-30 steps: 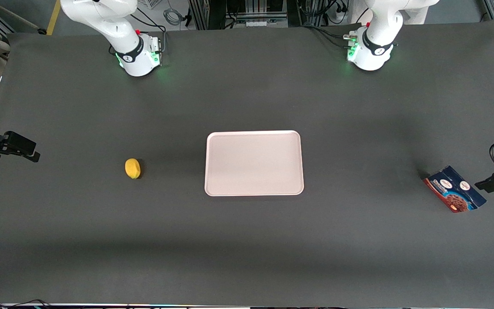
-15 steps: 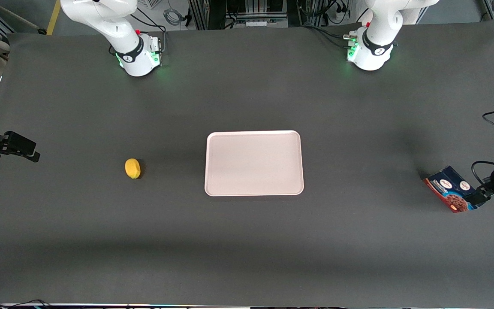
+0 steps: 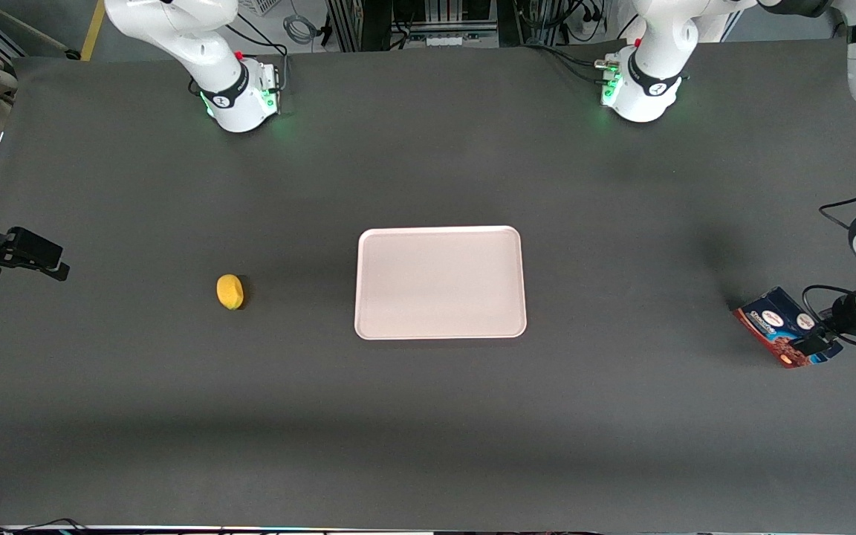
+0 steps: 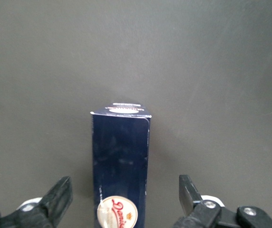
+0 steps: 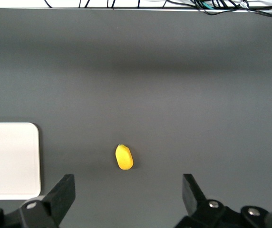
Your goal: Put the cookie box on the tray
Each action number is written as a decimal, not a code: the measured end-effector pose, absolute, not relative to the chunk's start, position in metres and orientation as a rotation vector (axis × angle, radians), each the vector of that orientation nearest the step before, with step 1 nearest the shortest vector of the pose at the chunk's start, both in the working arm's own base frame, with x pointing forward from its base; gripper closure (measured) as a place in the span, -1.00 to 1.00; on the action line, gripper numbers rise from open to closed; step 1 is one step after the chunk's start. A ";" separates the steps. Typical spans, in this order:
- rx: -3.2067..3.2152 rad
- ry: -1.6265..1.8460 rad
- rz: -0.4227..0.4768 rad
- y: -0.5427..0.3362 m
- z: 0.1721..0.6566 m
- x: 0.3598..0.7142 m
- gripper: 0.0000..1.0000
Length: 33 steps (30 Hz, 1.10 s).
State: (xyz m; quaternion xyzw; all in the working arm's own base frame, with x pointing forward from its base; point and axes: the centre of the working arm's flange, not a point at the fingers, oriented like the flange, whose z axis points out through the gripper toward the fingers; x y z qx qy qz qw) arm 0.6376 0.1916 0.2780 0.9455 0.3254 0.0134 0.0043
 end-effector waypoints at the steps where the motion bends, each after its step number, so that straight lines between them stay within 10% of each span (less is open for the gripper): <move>1: 2.959 1.018 0.040 0.191 0.275 0.637 -1.00; 16: 2.967 1.008 0.029 0.192 0.239 0.626 -0.96; 33: 2.959 1.012 0.032 0.192 0.240 0.626 0.05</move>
